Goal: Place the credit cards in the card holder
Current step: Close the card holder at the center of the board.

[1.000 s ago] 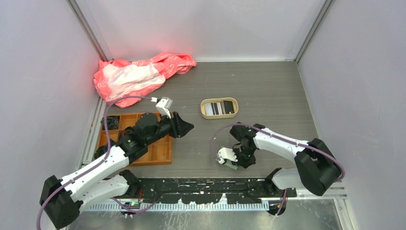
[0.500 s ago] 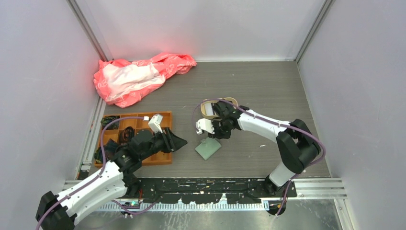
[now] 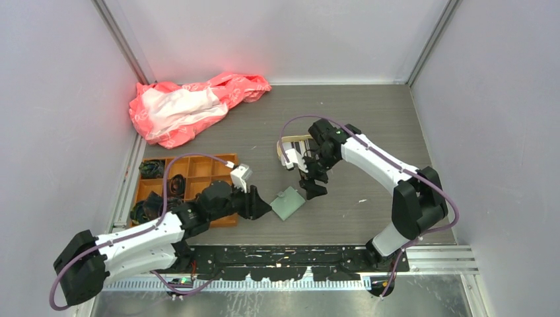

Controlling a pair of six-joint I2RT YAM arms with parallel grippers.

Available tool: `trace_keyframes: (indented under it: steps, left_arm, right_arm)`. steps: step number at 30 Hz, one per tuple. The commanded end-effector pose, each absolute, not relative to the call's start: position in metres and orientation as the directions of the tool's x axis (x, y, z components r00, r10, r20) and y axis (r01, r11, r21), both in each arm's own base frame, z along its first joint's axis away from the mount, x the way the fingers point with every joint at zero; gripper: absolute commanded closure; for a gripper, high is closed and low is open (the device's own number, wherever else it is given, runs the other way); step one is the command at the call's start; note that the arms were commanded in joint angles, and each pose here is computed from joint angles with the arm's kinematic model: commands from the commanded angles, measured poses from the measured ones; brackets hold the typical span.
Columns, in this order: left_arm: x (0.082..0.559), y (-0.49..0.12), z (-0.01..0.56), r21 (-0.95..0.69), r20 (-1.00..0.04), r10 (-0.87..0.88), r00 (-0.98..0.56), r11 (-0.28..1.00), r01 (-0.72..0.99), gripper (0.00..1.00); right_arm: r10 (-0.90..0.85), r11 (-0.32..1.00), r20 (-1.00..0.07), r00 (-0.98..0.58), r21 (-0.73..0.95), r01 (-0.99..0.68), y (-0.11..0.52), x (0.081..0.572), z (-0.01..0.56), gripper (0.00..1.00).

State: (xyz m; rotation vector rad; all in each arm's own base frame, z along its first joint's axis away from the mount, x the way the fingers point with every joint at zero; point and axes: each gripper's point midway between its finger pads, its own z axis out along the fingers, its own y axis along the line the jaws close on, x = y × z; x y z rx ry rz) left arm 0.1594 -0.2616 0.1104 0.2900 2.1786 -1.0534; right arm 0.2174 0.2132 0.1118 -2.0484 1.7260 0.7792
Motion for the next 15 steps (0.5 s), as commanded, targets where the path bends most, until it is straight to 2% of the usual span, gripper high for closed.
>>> trace_keyframes:
  steps: [1,4,6,10,13,15]
  left_arm:
    - [0.190,-0.279,0.167,-0.335,-0.930,-0.077,-0.360,0.582,0.741,0.55]
    - [0.199,-0.287,0.172,-0.316,-0.936,-0.064,-0.347,0.589,0.744,0.53]
    - [0.204,-0.294,0.164,-0.323,-0.915,-0.008,-0.402,0.611,0.722,0.52]
    - [0.210,-0.304,0.144,-0.314,-0.849,0.127,-0.513,0.659,0.683,0.44]
    - [0.211,-0.306,0.136,-0.268,-0.842,0.181,-0.508,0.677,0.686,0.44]
    - [0.214,-0.306,0.133,-0.241,-0.842,0.202,-0.500,0.689,0.684,0.48]
  right_arm:
    - [-0.704,-0.066,-0.708,-0.055,0.142,-0.988,0.241,0.223,0.123,0.27]
    - [-0.673,0.044,-0.720,-0.169,0.189,-0.981,0.247,0.227,0.115,0.34]
    - [-0.664,0.089,-0.710,-0.234,0.236,-0.968,0.248,0.226,0.111,0.41]
    - [-0.643,0.181,-0.673,-0.365,0.329,-0.927,0.231,0.230,0.103,0.51]
    - [-0.602,0.225,-0.661,-0.447,0.397,-0.890,0.223,0.234,0.101,0.60]
    - [-0.591,0.246,-0.643,-0.487,0.431,-0.868,0.223,0.235,0.098,0.72]
